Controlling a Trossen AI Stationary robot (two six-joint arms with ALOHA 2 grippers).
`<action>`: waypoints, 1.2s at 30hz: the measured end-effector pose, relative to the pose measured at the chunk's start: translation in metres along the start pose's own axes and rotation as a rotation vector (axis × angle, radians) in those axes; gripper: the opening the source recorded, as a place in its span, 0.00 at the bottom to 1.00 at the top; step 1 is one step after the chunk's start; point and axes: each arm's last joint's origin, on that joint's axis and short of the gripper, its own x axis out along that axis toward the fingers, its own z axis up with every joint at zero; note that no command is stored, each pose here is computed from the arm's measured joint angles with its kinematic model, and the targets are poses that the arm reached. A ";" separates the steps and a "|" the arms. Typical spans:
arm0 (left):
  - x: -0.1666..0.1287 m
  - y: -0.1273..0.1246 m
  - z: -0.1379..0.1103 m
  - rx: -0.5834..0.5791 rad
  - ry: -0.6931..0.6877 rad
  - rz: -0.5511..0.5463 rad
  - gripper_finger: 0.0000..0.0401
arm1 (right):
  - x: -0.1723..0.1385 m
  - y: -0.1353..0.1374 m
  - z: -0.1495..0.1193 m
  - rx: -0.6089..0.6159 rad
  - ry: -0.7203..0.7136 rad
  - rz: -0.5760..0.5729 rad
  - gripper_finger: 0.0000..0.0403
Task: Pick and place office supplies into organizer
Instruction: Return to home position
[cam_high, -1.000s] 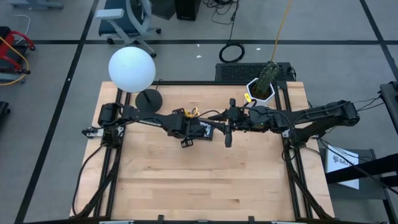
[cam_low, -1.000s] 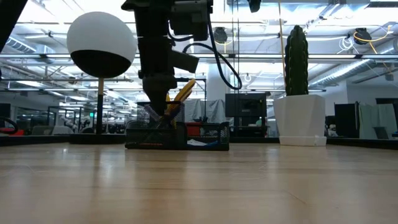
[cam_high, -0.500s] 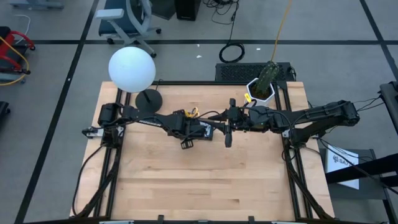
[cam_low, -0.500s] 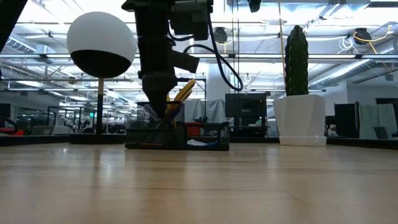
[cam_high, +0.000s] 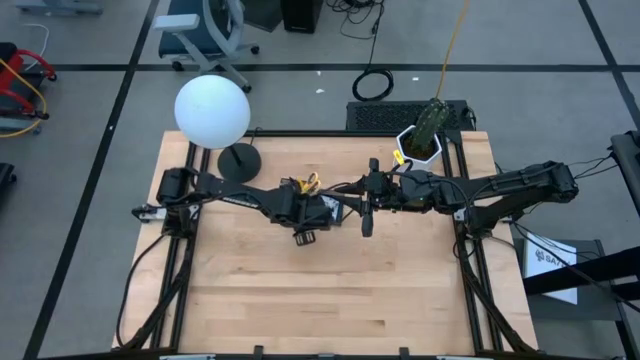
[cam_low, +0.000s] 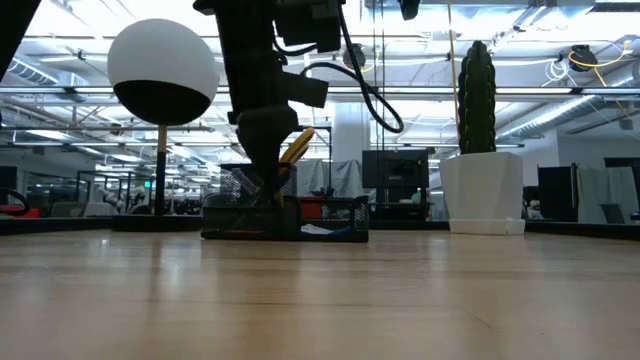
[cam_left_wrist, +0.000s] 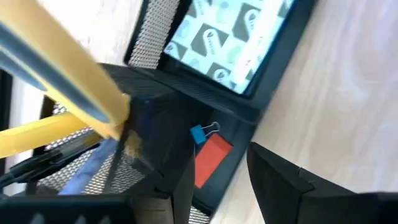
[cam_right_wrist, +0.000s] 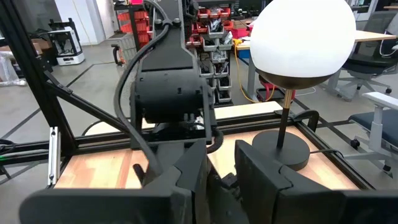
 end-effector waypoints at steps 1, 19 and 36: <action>-0.001 -0.002 0.000 0.002 -0.005 -0.007 0.38 | 0.000 0.000 0.000 0.000 0.000 0.000 0.19; -0.067 -0.017 -0.014 0.129 -0.199 -0.079 0.38 | -0.001 0.002 0.006 0.022 -0.063 0.014 0.19; -0.189 0.001 -0.071 0.058 -0.568 -0.135 0.38 | -0.031 0.003 0.020 0.072 -0.041 0.205 0.19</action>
